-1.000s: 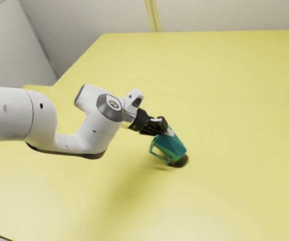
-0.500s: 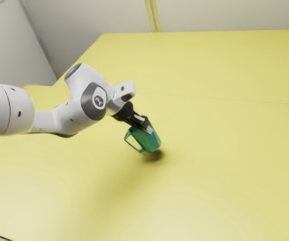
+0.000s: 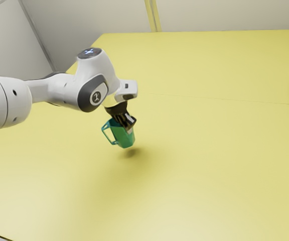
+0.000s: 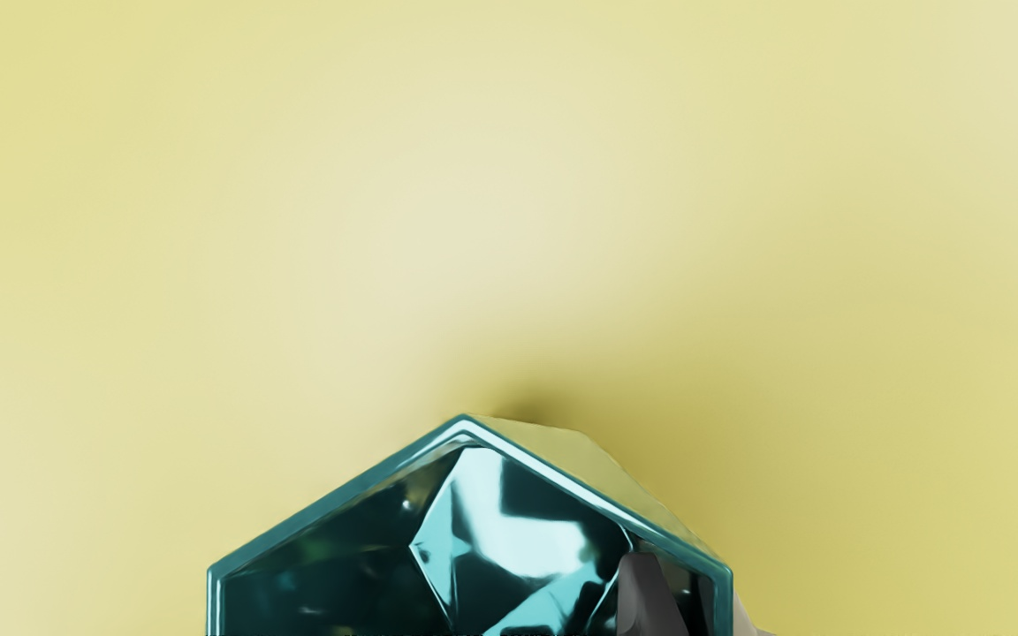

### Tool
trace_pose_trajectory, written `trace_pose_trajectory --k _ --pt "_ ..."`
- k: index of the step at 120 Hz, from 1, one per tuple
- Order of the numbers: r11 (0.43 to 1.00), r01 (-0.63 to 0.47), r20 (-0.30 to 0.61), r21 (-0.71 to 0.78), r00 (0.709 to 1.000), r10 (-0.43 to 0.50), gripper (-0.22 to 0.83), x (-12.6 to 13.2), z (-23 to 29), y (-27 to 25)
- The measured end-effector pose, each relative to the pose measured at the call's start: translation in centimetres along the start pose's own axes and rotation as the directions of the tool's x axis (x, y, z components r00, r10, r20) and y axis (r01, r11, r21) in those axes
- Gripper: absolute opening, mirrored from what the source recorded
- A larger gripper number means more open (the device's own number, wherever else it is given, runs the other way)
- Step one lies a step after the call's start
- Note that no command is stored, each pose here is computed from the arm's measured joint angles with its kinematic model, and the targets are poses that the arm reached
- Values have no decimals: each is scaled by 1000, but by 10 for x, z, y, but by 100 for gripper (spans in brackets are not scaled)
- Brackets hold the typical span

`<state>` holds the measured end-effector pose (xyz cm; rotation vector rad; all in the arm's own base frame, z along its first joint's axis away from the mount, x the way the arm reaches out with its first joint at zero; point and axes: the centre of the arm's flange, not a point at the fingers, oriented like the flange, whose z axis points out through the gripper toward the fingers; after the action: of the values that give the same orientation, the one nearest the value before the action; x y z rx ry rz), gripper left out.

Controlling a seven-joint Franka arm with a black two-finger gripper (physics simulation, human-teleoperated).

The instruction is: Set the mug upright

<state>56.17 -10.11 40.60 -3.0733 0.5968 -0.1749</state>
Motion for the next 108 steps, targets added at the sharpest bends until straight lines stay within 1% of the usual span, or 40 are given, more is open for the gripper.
trace_pose_trajectory --k 21,39,67,108 --pt "997 73 66 6 995 -73 -16 -6 14 3" --pt "991 130 95 11 987 -130 -16 -11 21 4" --pt "969 245 131 24 960 -246 -17 -28 32 -23" --pt "950 309 152 42 938 -311 -17 -32 43 -25"
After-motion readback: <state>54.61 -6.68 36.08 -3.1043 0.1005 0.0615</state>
